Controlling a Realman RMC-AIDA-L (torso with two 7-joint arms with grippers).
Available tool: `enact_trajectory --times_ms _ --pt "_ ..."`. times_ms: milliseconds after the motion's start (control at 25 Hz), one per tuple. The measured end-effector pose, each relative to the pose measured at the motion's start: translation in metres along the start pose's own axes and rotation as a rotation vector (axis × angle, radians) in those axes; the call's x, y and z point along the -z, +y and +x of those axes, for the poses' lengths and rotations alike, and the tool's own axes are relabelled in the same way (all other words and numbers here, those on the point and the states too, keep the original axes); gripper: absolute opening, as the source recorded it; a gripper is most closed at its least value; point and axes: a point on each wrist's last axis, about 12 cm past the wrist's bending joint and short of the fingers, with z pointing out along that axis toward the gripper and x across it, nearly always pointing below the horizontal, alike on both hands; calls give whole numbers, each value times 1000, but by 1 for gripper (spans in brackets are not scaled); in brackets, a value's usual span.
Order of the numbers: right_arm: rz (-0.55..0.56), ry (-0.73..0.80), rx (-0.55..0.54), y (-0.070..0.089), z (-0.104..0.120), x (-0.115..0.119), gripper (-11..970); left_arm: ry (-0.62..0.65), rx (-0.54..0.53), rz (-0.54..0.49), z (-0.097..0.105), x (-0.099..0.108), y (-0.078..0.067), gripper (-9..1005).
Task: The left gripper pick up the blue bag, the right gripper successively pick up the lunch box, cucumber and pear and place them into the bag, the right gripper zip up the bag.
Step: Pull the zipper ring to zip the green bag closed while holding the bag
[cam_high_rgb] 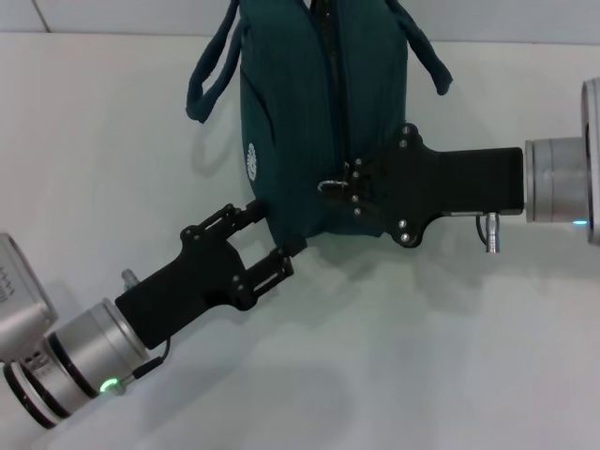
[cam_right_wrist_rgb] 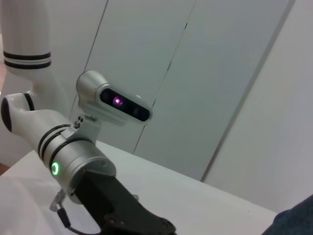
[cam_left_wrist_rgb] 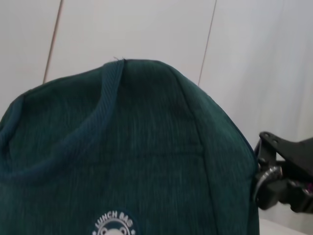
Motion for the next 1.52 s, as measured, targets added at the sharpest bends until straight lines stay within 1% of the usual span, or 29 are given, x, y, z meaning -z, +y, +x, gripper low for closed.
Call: enact_trajectory --times_ms 280,360,560,800,1120,1400,1520 --pt "10 -6 -3 1 1 2 31 5 -12 12 -3 -9 4 697" --pt "19 -14 0 1 1 3 31 9 -15 12 -4 -11 5 489" --pt "30 -19 2 2 1 5 31 11 -20 15 -5 -13 6 280" --pt "38 -15 2 2 2 5 31 21 -37 25 -6 -16 8 130" --pt "102 -45 6 1 7 7 32 68 -71 82 -5 -24 8 81" --pt "172 -82 24 -4 6 10 32 97 -75 85 -3 -27 8 64" --pt "175 -83 21 -3 6 10 32 98 -79 88 -3 -29 9 58"
